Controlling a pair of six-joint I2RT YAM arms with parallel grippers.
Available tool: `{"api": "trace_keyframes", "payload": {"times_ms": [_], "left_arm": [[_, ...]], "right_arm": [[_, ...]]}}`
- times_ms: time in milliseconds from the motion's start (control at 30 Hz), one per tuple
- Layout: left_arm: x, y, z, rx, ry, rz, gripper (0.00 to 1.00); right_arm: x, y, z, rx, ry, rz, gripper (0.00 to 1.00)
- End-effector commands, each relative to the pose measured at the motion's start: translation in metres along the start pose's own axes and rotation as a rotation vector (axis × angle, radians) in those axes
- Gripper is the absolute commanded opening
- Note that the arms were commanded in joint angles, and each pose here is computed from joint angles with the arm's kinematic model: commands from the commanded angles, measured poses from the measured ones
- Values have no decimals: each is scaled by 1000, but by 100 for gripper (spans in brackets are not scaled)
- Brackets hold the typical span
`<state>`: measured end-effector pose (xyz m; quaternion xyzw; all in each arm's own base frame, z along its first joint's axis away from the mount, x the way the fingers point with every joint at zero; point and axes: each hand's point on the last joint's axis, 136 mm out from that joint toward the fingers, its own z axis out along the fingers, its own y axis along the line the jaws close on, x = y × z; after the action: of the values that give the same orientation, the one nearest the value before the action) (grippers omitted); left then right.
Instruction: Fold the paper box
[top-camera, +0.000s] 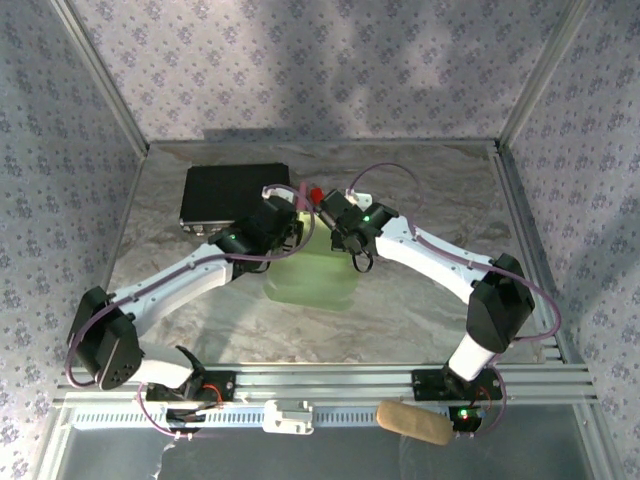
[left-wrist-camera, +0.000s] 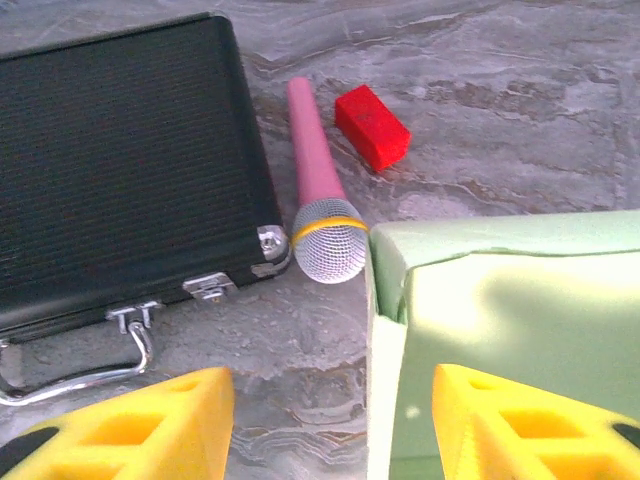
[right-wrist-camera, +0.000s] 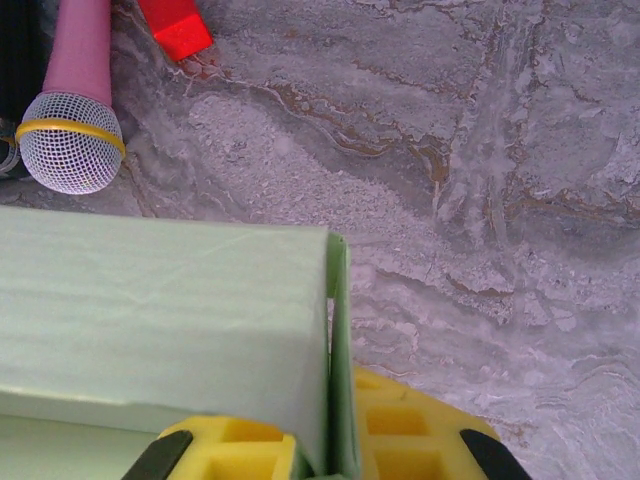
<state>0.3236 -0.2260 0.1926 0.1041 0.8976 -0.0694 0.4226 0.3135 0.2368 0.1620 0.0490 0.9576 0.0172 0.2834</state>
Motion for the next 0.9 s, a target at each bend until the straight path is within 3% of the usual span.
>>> {"api": "trace_keyframes", "payload": {"times_ms": [0,333,667,867], "left_arm": [[10,-3,-9,66,33,18,55],[41,14,2,-4,83,73,51],[42,10,21,-34,91,96,38],[44,13,30,-88,99,115,37]], "right_arm": [[-7,-3,-2,27,-11,21,0],[-6,-1,-1,21,-9,22,0],[-5,1,-1,15,-8,20,0],[-5,1,-3,14,-10,21,0]]}}
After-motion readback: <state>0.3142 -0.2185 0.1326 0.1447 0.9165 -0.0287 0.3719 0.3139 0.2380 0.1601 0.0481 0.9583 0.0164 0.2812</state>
